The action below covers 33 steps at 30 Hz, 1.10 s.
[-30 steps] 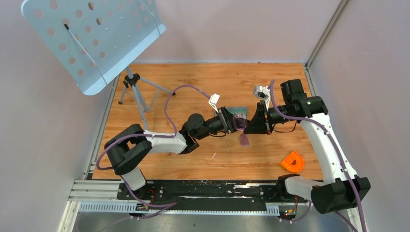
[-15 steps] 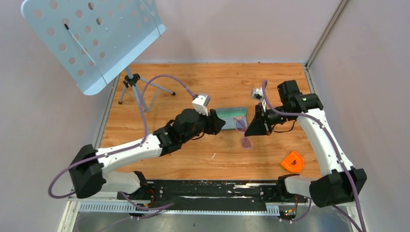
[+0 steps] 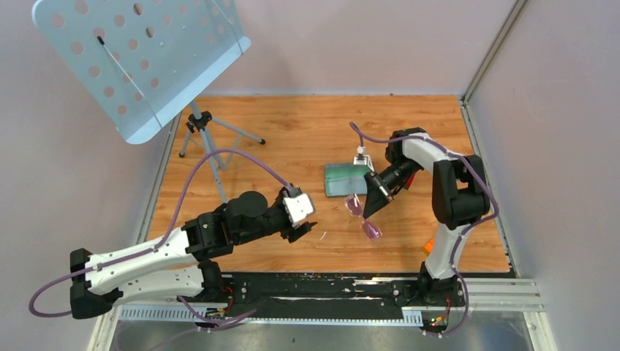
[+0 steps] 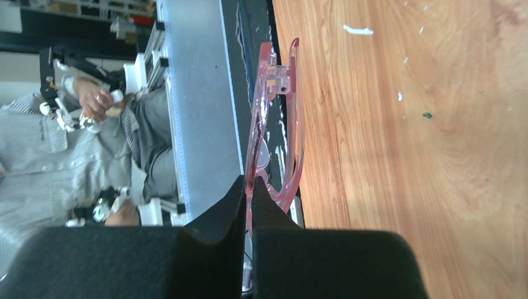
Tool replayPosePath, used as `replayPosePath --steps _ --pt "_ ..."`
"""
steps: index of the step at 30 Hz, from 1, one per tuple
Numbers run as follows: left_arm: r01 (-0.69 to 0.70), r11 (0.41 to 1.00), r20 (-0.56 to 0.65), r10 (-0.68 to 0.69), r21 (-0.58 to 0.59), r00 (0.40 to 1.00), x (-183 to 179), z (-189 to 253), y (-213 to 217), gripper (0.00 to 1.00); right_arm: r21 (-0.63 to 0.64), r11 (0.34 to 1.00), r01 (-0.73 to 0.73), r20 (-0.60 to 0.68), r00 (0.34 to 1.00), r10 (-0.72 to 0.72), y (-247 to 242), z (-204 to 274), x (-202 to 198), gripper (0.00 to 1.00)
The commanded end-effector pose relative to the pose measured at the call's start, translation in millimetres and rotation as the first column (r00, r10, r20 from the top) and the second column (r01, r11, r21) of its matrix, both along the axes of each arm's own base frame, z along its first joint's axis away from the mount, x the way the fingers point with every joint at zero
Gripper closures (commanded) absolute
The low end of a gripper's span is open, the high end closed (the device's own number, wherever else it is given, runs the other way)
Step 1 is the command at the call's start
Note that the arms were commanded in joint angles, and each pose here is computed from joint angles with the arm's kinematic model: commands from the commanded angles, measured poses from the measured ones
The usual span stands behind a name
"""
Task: Organize the sunglasses
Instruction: Fold the sunglasses at the center of the board.
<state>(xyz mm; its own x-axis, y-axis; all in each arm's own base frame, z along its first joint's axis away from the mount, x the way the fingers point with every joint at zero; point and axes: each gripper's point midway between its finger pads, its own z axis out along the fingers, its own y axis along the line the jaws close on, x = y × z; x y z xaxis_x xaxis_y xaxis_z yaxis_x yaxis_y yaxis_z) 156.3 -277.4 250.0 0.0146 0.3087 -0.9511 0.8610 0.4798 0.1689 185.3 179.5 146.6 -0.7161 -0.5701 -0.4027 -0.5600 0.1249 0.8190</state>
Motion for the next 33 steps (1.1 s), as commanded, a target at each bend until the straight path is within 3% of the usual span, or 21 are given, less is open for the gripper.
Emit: replayPosePath --steps 1,6,10,18,33 --pt "0.218 0.932 0.175 -0.276 0.290 0.945 -20.2 -20.9 -8.5 0.26 -0.024 0.990 -0.142 -0.082 0.987 0.140 5.3 -5.1 -24.9 1.00" --pt "0.315 0.767 0.182 -0.484 0.559 0.856 -29.9 -48.1 -33.7 0.25 -0.070 0.961 -0.266 -0.108 0.960 0.258 14.2 -11.3 -47.3 1.00" --pt "0.327 0.683 0.223 -0.586 0.653 0.779 -37.9 -54.7 -56.8 0.25 -0.085 0.946 -0.312 -0.129 0.945 0.300 19.0 -13.2 -57.2 1.00" --pt "0.386 0.632 0.190 -0.651 0.672 0.735 -50.5 -63.4 -88.7 0.25 -0.092 0.924 -0.370 -0.129 0.925 0.358 24.5 -13.2 -70.5 1.00" --pt "0.397 0.535 0.084 -0.666 0.746 0.741 -49.4 -105.9 -99.3 0.27 -0.085 0.909 -0.408 -0.086 0.912 0.401 27.8 -3.3 -83.6 1.00"
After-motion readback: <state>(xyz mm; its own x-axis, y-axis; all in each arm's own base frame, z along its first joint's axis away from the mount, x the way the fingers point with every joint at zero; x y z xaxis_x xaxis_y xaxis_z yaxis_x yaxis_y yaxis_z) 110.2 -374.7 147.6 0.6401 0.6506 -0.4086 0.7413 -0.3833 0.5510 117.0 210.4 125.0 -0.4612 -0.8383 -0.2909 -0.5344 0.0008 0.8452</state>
